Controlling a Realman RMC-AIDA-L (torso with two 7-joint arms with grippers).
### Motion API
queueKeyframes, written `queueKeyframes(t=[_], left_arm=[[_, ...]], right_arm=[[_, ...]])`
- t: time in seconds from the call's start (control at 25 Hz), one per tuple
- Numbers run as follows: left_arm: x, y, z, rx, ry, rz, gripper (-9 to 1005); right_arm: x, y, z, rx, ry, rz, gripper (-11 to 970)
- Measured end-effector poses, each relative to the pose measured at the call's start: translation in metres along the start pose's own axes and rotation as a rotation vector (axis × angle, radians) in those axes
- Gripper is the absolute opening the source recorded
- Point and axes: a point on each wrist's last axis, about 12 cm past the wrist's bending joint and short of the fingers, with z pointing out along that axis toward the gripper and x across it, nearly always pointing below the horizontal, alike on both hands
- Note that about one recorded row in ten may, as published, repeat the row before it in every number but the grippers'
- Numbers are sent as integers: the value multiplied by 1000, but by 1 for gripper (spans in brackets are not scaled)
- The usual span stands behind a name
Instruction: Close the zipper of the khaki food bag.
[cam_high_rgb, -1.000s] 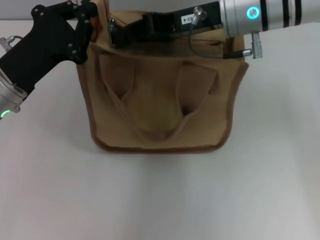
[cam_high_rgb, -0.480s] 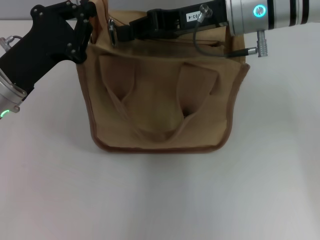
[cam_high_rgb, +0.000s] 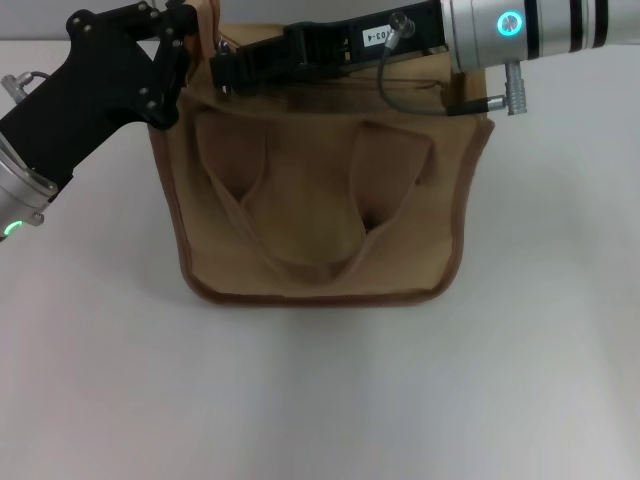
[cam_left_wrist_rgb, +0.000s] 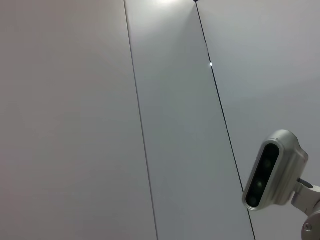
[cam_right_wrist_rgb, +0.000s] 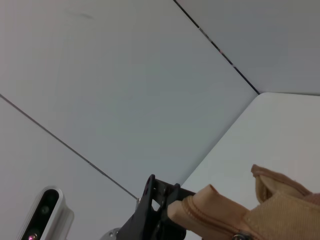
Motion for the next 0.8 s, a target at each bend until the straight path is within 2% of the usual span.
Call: queueKeyframes(t=[0.04, 0.12, 0.8], left_arm=[[0, 0, 0, 1, 0, 0, 17], [0, -1, 1, 2, -2, -3, 17], [0, -4, 6, 42, -7, -25, 17]], right_arm=[[0, 0, 1, -1, 2, -1, 209], [-1, 1, 3, 2, 7, -4, 343], [-4, 5, 15, 13, 10, -21, 326]])
